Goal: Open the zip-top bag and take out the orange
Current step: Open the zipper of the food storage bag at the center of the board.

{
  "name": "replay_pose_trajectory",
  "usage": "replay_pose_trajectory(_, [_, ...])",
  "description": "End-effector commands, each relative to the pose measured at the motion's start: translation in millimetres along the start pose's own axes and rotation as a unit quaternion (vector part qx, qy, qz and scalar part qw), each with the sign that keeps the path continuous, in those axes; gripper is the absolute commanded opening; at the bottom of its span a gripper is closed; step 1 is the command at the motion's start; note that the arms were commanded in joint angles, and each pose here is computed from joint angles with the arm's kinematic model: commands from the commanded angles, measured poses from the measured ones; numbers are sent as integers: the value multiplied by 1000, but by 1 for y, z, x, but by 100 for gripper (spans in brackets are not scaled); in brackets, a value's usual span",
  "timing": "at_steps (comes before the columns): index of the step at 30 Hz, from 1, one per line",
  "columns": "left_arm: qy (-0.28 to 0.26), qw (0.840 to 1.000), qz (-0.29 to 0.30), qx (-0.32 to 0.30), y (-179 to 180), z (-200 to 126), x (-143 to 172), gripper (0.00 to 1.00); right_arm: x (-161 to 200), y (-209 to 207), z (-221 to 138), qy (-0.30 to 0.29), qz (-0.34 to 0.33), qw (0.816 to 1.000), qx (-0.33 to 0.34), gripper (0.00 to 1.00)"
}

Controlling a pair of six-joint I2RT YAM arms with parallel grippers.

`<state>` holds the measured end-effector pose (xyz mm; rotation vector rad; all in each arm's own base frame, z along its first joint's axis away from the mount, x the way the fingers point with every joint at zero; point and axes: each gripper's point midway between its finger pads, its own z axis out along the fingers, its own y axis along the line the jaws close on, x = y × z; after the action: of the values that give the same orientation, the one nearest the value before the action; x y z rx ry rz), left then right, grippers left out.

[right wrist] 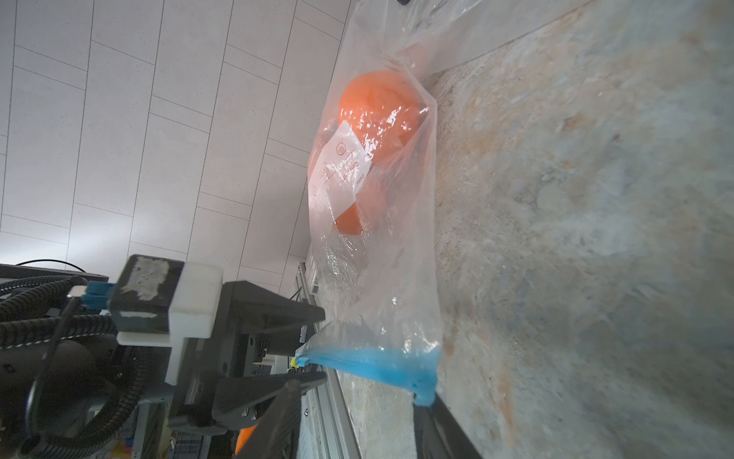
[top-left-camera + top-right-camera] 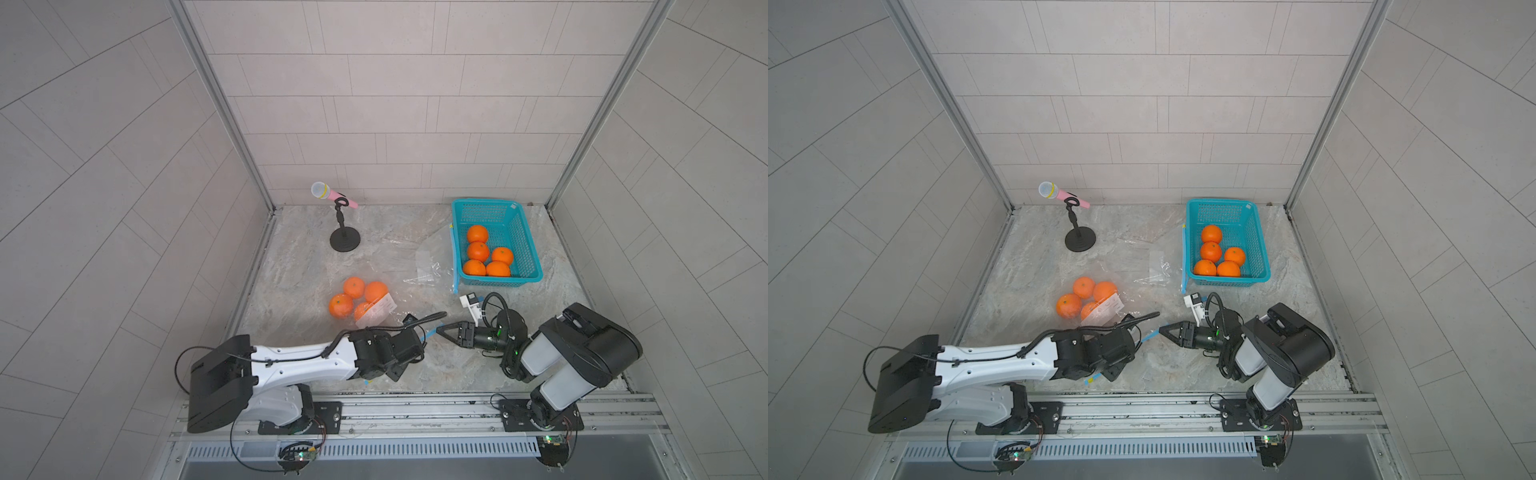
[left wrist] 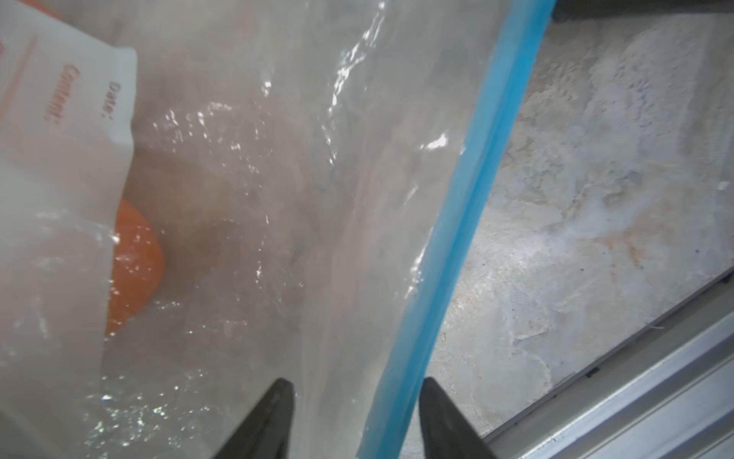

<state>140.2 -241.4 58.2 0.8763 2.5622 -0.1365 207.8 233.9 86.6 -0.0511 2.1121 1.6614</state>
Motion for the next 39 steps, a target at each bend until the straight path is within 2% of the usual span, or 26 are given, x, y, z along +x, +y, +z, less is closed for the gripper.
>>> replay_pose_trajectory(1, [1,999,-13,39,-10,4,-2,43,-3,10,0,-4,-18,1000,-16,46])
replay_pose_trajectory(8, [-26,995,-43,91,-15,-11,-8,44,1,6,-1,-3,-23,1000,-9,46])
replay_pose_trajectory(11, [-32,994,-59,82,-4,-10,-7,43,2,5,1,-1,-21,1000,-8,46])
replay_pose_trajectory(14, [-19,992,-72,99,-4,-4,-1,30,3,2,3,4,-19,1000,-5,46])
replay_pose_trajectory(17, [-6,993,-68,101,-6,-3,3,28,4,1,5,8,-19,1000,-4,46])
replay_pose_trajectory(21, [-9,992,-72,102,-6,-1,2,13,6,1,7,12,-20,1000,-4,46])
replay_pose_trajectory(23, [-3,993,-67,94,-4,2,4,11,7,1,6,10,-20,1000,-3,46])
replay_pose_trajectory(24, [4,994,-66,85,-1,4,7,12,7,2,6,10,-22,1000,-4,46])
replay_pose_trajectory(25, [10,994,-65,83,-2,8,8,18,7,3,6,11,-23,1000,-6,46])
replay_pose_trajectory(26, [14,994,-64,89,-5,11,10,21,7,3,7,11,-22,1000,-6,46])
replay_pose_trajectory(30, [28,994,-60,91,-9,20,13,25,8,4,10,16,-21,1000,-7,46])
replay_pose_trajectory(39, [34,995,-63,67,-3,30,18,24,12,2,12,21,-18,1000,-5,46])
